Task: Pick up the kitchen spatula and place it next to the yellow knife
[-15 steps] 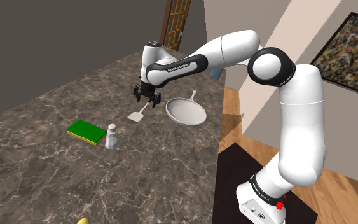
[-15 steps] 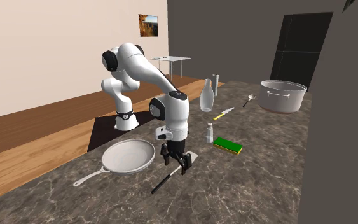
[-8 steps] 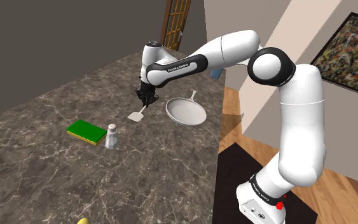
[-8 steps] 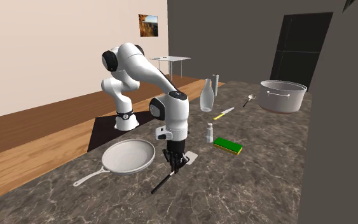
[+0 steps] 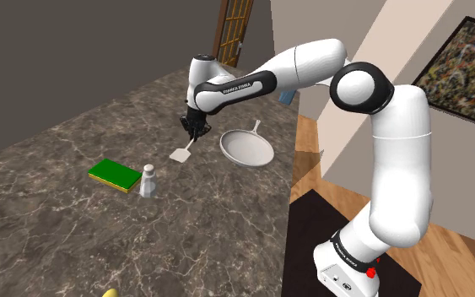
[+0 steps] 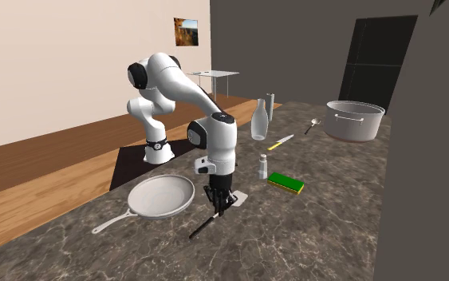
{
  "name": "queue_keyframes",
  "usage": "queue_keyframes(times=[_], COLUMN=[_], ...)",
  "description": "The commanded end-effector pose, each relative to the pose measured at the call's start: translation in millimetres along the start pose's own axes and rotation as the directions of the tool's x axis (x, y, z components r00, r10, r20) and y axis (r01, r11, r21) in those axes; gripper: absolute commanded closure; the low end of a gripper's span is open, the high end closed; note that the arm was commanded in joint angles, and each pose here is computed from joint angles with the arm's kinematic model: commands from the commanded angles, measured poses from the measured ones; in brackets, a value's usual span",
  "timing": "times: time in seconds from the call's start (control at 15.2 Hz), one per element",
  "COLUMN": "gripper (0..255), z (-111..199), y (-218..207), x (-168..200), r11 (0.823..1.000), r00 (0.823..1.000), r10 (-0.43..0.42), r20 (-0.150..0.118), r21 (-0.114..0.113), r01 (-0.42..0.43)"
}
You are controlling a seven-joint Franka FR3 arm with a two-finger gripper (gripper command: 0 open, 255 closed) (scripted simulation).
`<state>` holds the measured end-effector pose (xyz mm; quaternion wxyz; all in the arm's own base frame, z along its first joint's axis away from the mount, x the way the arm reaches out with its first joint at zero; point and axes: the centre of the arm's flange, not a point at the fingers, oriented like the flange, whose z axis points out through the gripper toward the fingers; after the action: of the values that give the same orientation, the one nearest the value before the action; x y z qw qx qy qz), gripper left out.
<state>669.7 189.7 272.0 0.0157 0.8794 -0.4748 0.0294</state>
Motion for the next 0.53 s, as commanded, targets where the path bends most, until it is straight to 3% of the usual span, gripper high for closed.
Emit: queue_keyframes(times=[0.0, 0.46], gripper=[255, 255], z=[-10.0, -46.9], y=[-0.5, -0.5], x=[0.6, 3.1], r11=[1.000, 1.000], r00=[1.000, 1.000], r10=[0.000, 0.000], r20=[0.000, 0.000], r21=[0.000, 0.000], r01=[0.000, 0.000])
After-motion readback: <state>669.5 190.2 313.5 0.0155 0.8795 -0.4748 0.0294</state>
